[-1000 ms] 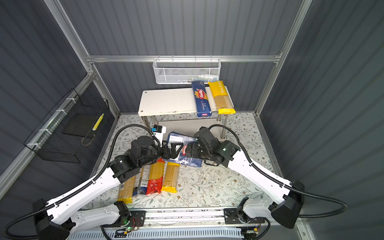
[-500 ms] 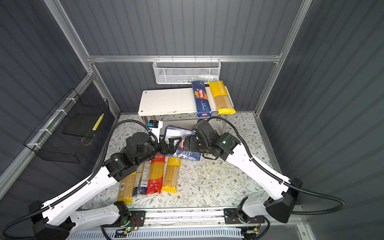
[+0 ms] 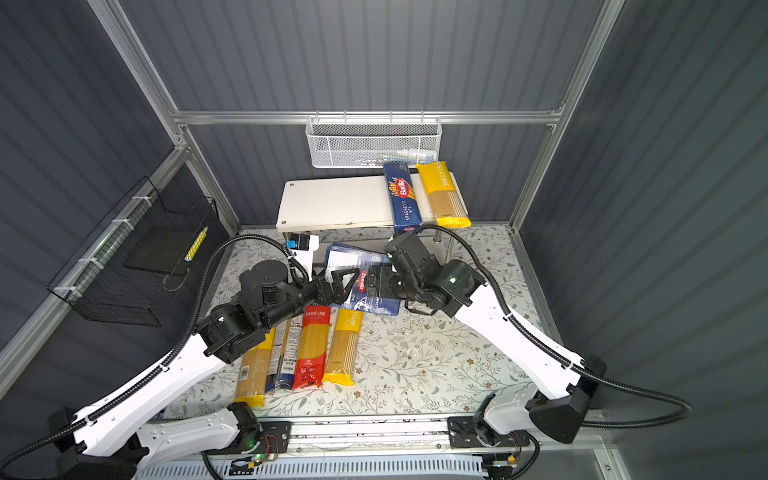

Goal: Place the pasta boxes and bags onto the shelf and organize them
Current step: 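Carry the wide blue box with both grippers toward the lower shelf, then raise the wide blue box with both grippers onto the top shelf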

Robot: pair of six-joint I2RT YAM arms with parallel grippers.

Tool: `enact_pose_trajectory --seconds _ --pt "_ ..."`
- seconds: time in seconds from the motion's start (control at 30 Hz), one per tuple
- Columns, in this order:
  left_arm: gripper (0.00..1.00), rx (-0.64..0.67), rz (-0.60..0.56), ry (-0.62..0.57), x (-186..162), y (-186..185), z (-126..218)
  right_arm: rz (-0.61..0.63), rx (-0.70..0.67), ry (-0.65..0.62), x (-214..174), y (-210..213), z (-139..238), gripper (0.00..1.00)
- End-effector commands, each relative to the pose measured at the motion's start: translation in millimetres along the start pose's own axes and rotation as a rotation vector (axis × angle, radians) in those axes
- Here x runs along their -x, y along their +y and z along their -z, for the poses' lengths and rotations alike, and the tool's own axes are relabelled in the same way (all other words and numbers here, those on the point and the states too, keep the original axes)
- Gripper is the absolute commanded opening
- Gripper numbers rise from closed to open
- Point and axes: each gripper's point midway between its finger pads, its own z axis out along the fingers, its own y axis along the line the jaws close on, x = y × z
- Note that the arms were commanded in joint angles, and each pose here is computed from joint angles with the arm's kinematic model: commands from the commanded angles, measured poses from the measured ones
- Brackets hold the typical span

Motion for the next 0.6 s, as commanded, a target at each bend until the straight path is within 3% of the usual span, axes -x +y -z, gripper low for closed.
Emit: enact_pose_trajectory --seconds 0.0,0.57 --pt "1.0 -0.472 -0.023 0.124 -17 -107 14 0.12 0.526 -0.177 45 135 52 0.89" --pt "1.0 -0.393 -0.104 0.106 1 -103 12 0.155 0.548 -0.21 73 165 61 0.89"
